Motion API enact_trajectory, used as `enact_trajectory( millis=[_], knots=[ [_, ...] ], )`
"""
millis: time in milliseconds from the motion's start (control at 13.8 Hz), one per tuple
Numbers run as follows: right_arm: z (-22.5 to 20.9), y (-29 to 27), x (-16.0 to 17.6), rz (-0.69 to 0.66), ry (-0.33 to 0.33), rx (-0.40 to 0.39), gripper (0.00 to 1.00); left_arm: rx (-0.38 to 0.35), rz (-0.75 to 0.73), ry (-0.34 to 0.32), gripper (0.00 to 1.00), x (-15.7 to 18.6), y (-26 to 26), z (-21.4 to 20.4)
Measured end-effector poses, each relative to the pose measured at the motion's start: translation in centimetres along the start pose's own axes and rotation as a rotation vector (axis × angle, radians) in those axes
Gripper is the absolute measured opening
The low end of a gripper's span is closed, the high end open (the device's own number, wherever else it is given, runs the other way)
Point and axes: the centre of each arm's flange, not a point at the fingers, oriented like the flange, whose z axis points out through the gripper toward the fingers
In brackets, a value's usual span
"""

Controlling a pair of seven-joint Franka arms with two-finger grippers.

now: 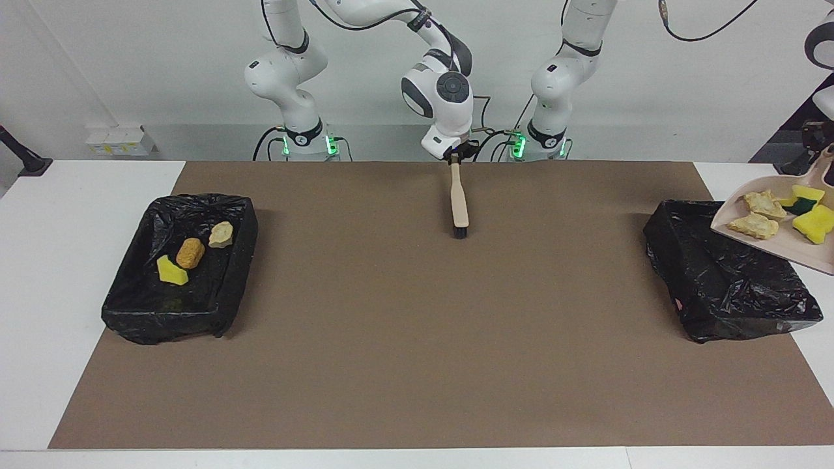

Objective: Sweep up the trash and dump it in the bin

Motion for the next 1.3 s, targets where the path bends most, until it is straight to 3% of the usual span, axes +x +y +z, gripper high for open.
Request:
enact_trajectory(
  millis=[72,217,290,580,942,1160,1305],
  knots=[
    [-0.4,0.0,0.7,0.009,0.004,0.010,0.51,0.017,0.050,-0.035,0.31,1.6,-0.4,-0.7],
    [-2.1,0.4,2.8,0.043,0.019,0.043,0.64,0.038,0.120,-0.102,0.31,3.4,-0.7,-1.4],
    [-3.5,0.9,4.2,0.067,0.033,0.067,0.64,0.043,0.147,-0.137,0.31,3.7,-0.7,-1.5],
    [-11.5,6.9,11.0,0.202,0.123,0.159,1.00,0.065,0.223,-0.256,0.31,3.9,-1.0,-1.9],
    [-21.0,19.7,15.7,0.335,0.228,0.028,1.00,0.142,0.318,-0.396,0.31,5.5,-2.0,-4.8],
    [-25.9,26.6,17.3,0.368,0.232,0.006,1.00,0.191,0.326,-0.385,0.31,7.1,-2.6,-7.4],
    [-29.4,30.7,17.4,0.384,0.224,0.011,1.00,0.212,0.298,-0.325,0.31,7.8,-2.6,-9.2]
  ],
)
